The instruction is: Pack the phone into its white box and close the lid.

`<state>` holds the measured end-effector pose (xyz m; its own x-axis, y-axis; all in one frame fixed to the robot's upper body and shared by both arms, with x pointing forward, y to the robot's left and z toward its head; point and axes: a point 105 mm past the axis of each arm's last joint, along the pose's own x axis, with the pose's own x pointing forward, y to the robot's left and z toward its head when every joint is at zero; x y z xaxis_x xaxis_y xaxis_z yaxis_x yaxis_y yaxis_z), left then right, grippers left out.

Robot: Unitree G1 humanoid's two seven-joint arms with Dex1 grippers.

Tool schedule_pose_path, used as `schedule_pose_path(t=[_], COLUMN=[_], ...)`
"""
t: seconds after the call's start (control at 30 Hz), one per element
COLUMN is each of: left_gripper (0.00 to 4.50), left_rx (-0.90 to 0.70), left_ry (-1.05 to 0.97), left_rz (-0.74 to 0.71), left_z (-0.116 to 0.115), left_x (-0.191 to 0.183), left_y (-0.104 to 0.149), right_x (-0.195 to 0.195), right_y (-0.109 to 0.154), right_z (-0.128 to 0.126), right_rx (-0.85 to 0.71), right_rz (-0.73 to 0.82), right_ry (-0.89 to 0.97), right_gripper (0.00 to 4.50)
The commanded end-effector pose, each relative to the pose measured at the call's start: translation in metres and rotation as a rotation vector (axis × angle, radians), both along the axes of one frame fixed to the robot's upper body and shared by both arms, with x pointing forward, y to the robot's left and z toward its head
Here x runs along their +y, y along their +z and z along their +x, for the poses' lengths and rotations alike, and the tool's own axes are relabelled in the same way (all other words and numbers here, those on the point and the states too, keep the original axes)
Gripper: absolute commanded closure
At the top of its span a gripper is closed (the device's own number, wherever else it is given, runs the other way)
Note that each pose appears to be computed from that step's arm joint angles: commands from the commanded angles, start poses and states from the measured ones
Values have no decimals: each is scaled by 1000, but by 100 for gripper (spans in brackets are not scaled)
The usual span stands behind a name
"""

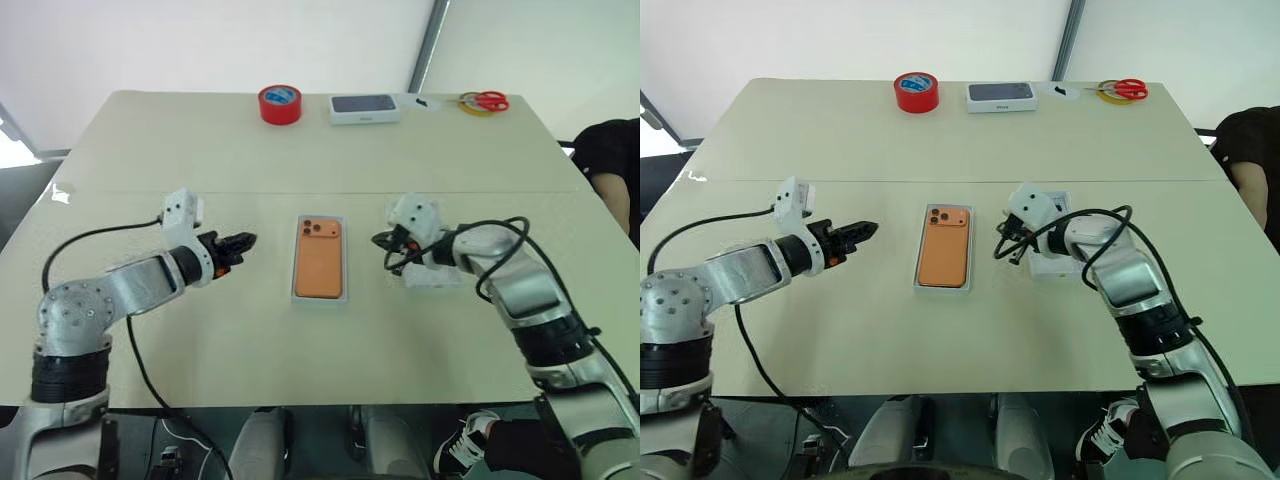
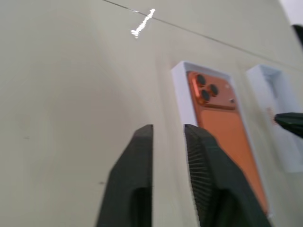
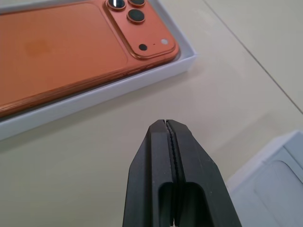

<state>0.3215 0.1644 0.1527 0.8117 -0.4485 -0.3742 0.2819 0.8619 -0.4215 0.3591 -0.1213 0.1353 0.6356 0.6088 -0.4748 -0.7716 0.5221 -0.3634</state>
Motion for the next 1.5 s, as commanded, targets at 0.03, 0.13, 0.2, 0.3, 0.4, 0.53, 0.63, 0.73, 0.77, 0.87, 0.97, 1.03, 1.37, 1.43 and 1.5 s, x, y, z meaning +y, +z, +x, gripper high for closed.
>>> schedule_pose_path(t=[0.03, 0.13, 0.2, 0.3, 0.4, 0.53, 0.63, 0.73, 0.77, 0.87, 0.97, 1.03, 1.37, 1.43, 1.5], left_gripper=[446, 446, 446, 446, 446, 446, 446, 446, 446, 446, 446, 446, 446, 446, 446], left_rx=[-39, -46, -44, -47, -24, -18, -19, -19, -19, -19, -17, -17, 6, 7, 7], left_ry=[-55, -83, -107, -180, -248, -335, -386, -453, -477, -539, -592, -632, -713, -711, -695], left_rz=[91, 134, 142, 186, 227, 227, 197, 163, 154, 125, 97, 80, 32, 32, 33], left_z=[2, 8, 12, 13, 10, 5, 2, -2, -3, -5, -6, -8, -15, -15, -13], left_x=[-16, -30, -40, -59, -72, -88, -101, -117, -124, -142, -162, -177, -202, -201, -195], left_y=[-9, -20, -25, -32, -41, -44, -42, -39, -38, -35, -33, -32, -35, -35, -36], right_x=[14, 24, 31, 42, 49, 50, 42, 31, 28, 14, -1, -14, -53, -56, -61], right_y=[2, -6, -11, -13, -12, -12, -12, -10, -9, -8, -9, -11, -18, -14, -9], right_z=[4, 6, 6, 4, 2, -2, -5, -10, -12, -19, -27, -30, -42, -42, -42], right_rx=[-26, -66, -68, -59, -56, -47, -39, -28, -24, -10, 9, 25, 64, 60, 56], right_rz=[-36, -98, -115, -113, -102, -105, -115, -128, -133, -157, -181, -198, -255, -254, -253], right_ry=[-4, -3, 0, 18, 34, 47, 43, 42, 42, 41, 26, -4, -102, -115, -127], right_gripper=[450, 450, 450, 450, 450, 450, 450, 450, 450, 450, 450, 450, 450, 450, 450])
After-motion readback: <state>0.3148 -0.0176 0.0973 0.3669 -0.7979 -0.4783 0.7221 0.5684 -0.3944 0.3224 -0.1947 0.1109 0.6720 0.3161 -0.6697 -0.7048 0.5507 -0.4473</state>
